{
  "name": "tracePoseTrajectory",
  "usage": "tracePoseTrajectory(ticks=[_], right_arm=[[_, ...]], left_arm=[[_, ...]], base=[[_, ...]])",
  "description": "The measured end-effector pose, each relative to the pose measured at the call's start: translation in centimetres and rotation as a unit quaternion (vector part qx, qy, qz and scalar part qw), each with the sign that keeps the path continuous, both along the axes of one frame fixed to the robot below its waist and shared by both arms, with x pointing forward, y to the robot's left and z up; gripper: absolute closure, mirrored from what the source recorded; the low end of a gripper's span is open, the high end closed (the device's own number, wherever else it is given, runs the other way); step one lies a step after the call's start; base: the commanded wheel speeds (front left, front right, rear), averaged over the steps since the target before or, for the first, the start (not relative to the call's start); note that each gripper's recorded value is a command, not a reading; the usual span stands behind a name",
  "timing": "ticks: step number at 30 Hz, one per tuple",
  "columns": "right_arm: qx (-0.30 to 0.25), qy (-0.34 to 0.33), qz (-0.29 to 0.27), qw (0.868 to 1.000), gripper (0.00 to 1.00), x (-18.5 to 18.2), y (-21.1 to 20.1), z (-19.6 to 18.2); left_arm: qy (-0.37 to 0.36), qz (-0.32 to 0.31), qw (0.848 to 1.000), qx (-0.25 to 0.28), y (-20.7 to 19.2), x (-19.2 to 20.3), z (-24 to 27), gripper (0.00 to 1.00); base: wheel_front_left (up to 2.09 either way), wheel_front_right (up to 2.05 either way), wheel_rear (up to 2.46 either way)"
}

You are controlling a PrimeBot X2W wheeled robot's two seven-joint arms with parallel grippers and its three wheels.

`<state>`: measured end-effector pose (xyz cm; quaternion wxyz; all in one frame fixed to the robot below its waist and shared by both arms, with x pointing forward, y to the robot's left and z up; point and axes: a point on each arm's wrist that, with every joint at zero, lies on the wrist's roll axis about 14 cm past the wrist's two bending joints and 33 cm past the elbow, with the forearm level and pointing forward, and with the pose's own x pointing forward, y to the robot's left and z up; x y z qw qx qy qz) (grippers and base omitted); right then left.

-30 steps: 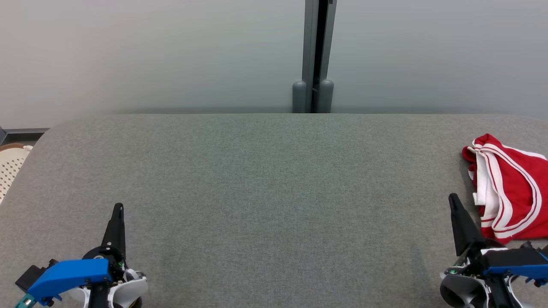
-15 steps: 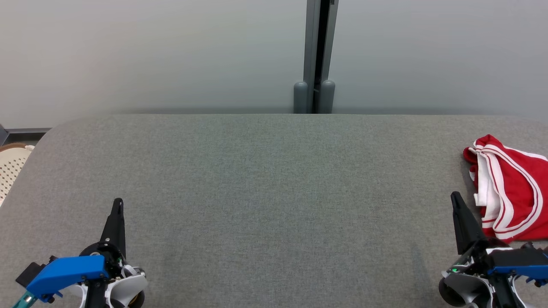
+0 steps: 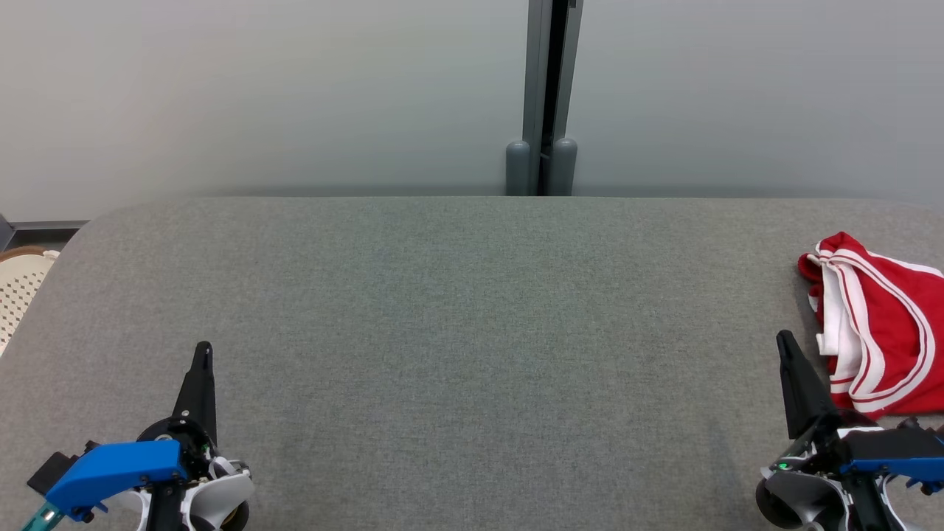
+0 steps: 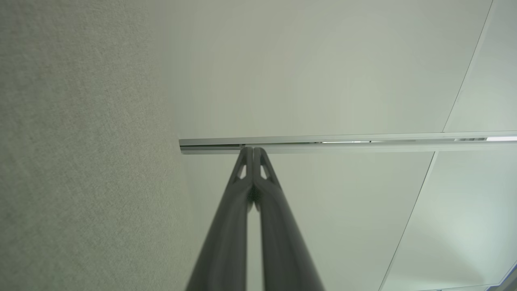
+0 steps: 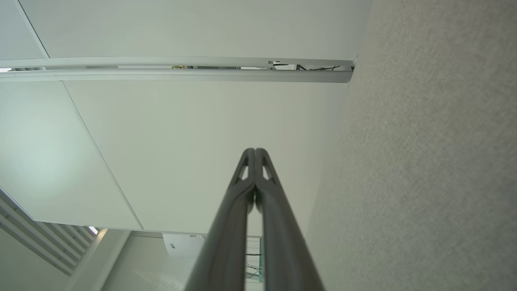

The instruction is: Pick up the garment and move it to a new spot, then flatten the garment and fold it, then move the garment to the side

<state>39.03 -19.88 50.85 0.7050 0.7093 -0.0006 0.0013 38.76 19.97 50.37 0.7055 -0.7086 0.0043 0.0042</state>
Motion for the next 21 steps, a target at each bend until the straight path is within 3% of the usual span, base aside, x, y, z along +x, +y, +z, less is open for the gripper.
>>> tracePoseTrajectory(ticks=[21], right_arm=[[0.000, 0.000, 0.000, 1.000, 1.00, 0.00, 0.00, 0.00]], left_arm=[[0.000, 0.000, 1.000, 0.000, 0.00, 0.00, 0.00, 1.00]], base=[[0.00, 0.00, 0.00]])
